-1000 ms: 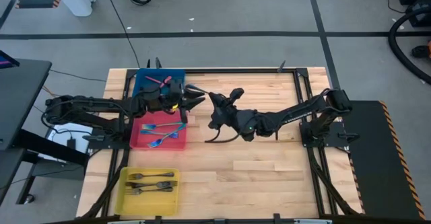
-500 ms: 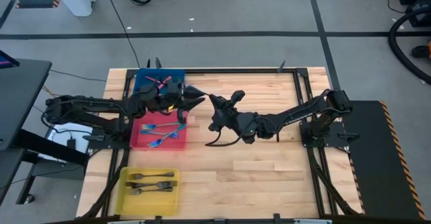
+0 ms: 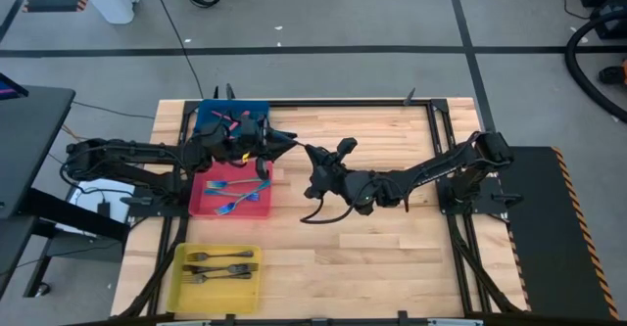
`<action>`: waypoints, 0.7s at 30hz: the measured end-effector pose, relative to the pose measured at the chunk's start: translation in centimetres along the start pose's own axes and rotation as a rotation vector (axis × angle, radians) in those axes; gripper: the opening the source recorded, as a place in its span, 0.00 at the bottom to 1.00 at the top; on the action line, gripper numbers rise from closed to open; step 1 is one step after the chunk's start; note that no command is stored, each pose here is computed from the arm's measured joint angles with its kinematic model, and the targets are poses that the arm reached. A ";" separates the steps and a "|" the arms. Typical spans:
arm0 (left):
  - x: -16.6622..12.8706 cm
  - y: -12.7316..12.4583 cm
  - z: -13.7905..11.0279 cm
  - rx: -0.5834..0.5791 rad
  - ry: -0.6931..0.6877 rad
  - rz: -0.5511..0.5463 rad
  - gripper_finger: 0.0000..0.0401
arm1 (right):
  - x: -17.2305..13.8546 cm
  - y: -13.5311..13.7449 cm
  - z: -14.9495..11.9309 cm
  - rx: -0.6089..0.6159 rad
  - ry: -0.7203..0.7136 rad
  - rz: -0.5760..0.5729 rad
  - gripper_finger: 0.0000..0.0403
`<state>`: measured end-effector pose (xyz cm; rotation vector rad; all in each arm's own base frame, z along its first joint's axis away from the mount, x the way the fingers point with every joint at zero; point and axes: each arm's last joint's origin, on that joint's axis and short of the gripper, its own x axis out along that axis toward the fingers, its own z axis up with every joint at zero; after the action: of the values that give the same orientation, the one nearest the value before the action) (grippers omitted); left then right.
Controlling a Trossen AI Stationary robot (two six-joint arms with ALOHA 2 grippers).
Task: Sort silverware by color (type)
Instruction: Put the light blue fork into the red bin
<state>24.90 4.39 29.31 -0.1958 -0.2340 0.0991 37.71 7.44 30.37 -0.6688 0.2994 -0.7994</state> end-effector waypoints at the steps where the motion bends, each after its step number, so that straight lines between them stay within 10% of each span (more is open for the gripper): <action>1: 0.0 0.0 0.1 0.000 -0.008 -0.001 0.24 | 0.0 0.0 0.0 0.000 0.001 0.001 0.02; 21: 0.0 0.0 0.1 0.114 -0.005 -0.001 0.01 | 0.7 0.2 -0.9 0.006 0.034 0.034 0.07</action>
<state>24.88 4.43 29.36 -0.0825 -0.2323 0.1115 37.89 6.60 29.56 -0.6435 0.3384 -0.7797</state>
